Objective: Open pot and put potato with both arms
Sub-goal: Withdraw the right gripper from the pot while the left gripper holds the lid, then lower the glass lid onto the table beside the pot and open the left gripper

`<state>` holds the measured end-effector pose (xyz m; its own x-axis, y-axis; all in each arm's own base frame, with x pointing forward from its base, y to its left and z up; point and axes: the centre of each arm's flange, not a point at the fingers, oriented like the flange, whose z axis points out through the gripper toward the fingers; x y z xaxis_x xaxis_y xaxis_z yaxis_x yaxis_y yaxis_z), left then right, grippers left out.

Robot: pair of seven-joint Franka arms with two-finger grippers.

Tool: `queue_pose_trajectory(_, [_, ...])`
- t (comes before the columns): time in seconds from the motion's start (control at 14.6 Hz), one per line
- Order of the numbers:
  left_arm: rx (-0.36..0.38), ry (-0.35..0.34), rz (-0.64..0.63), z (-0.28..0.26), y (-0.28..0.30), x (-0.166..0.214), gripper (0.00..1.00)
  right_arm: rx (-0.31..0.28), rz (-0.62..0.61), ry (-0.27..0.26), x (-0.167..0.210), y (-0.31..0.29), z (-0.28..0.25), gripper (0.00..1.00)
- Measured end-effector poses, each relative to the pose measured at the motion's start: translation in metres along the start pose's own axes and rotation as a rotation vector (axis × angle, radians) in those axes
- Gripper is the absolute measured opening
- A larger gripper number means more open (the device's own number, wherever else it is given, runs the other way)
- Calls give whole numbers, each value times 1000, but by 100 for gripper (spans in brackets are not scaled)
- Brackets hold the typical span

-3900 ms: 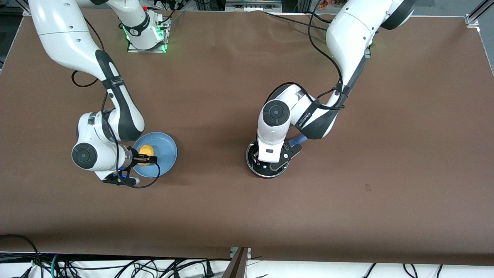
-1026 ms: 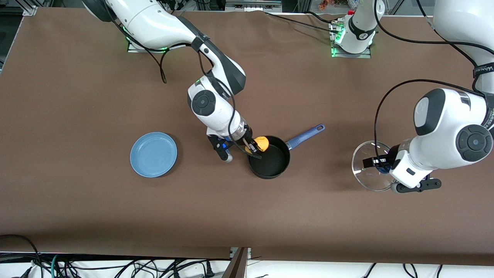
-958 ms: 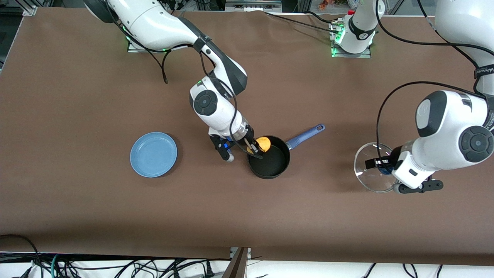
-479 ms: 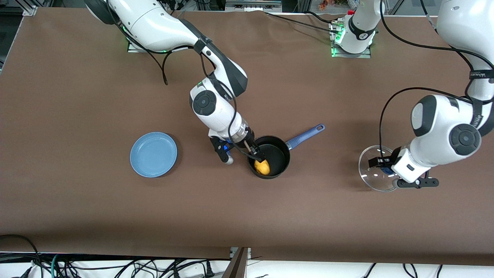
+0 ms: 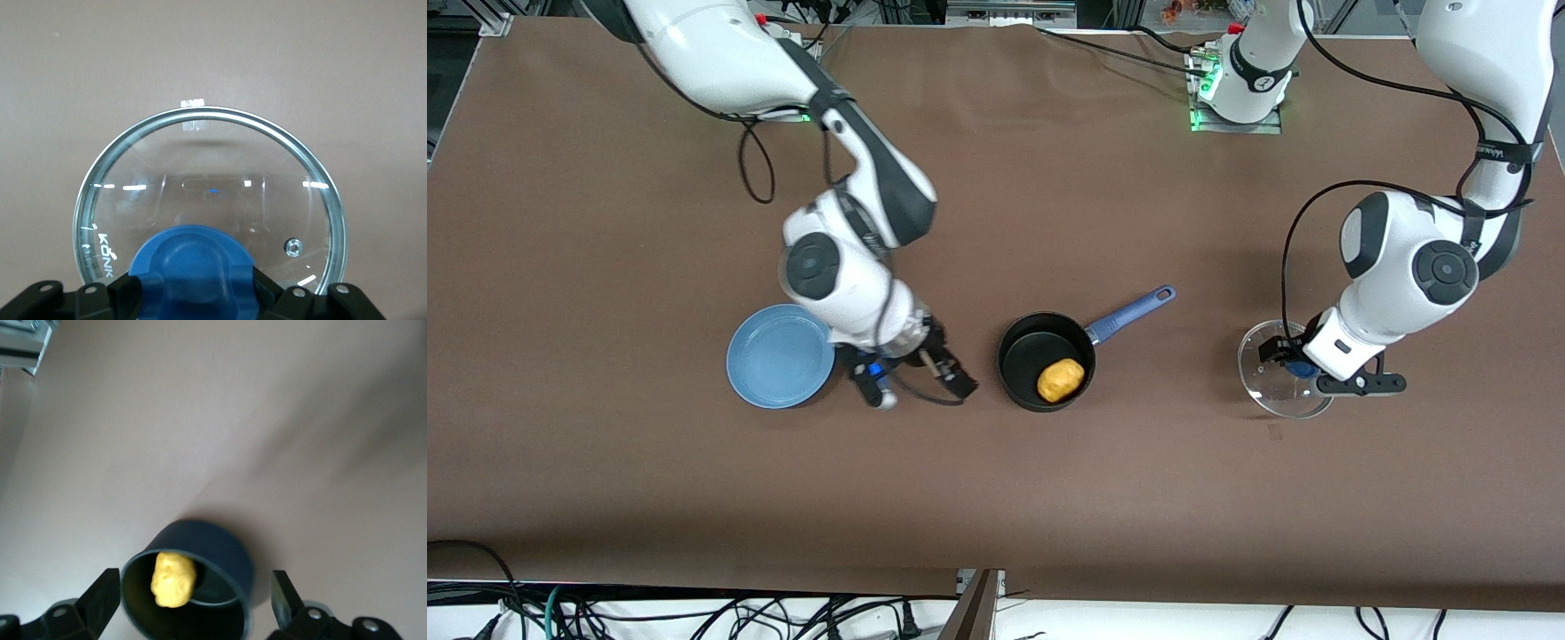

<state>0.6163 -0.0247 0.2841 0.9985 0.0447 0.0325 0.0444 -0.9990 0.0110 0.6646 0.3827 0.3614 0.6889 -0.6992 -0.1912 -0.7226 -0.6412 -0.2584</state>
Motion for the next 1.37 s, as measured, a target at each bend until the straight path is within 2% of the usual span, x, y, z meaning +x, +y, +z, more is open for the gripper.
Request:
queue_pose_trajectory(0.27, [33, 9, 24, 15, -12, -20, 48, -114, -207, -35, 64, 35, -65, 100])
queue_pose_trajectory(0.48, [48, 5, 26, 25, -25, -31, 48, -157, -334, -41, 108, 69, -118, 100])
queue_pose_trajectory(0.62, [58, -11, 35, 33, -27, -38, 48, -183, -404, -33, 118, 91, -144, 100])
queue_pose_trajectory(0.89, [60, -46, 40, 46, -28, -52, 48, -235, -506, -50, 131, 127, -183, 100])
queue_pose_trajectory(1.16, [63, -65, 55, 59, -26, -64, 48, -250, -600, -53, 141, 163, -222, 100])
queue_pose_trajectory(1.37, [56, -62, 68, 73, -24, -75, 48, -273, -645, -33, 140, 189, -246, 100])
